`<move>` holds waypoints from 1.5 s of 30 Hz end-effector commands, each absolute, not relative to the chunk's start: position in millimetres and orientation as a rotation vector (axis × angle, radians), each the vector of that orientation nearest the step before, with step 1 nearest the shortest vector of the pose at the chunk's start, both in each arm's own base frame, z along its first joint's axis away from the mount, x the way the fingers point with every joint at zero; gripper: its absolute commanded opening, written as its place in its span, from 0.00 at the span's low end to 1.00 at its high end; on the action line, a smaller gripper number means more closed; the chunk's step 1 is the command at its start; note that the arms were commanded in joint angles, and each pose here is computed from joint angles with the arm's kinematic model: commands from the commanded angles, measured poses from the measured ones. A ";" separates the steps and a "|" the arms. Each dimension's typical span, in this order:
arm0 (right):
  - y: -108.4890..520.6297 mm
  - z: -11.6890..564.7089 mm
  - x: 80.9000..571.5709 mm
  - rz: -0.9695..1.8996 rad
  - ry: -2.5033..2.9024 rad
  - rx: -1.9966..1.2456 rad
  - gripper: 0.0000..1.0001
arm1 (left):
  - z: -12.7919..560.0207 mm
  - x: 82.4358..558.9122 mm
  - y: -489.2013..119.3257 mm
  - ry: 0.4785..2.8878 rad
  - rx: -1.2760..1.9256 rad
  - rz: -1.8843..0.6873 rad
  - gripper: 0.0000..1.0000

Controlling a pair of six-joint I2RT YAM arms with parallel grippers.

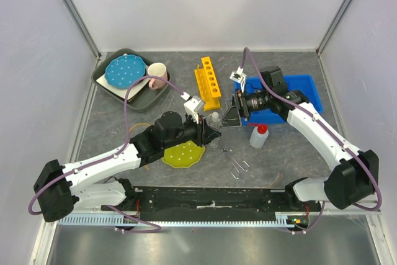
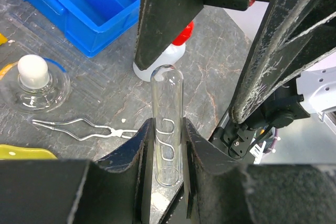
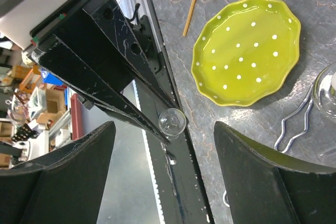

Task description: Organize the chemistry lab equipment

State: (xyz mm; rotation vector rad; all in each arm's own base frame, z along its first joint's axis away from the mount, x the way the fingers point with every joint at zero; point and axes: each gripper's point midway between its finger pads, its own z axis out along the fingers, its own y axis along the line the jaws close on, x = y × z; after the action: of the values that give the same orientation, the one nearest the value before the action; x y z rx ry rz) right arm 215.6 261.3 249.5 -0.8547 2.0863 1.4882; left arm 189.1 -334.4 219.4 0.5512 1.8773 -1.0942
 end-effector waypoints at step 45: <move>291.3 282.2 413.4 0.782 1.920 -0.910 0.23 | 260.8 204.0 -200.2 1.912 0.522 -0.427 0.96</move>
State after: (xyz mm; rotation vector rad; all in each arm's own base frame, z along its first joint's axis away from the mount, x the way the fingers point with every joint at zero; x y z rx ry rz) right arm 357.5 289.0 271.3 -0.9260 2.0084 0.9916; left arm 194.4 -249.0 274.9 0.4541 1.8810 -0.7429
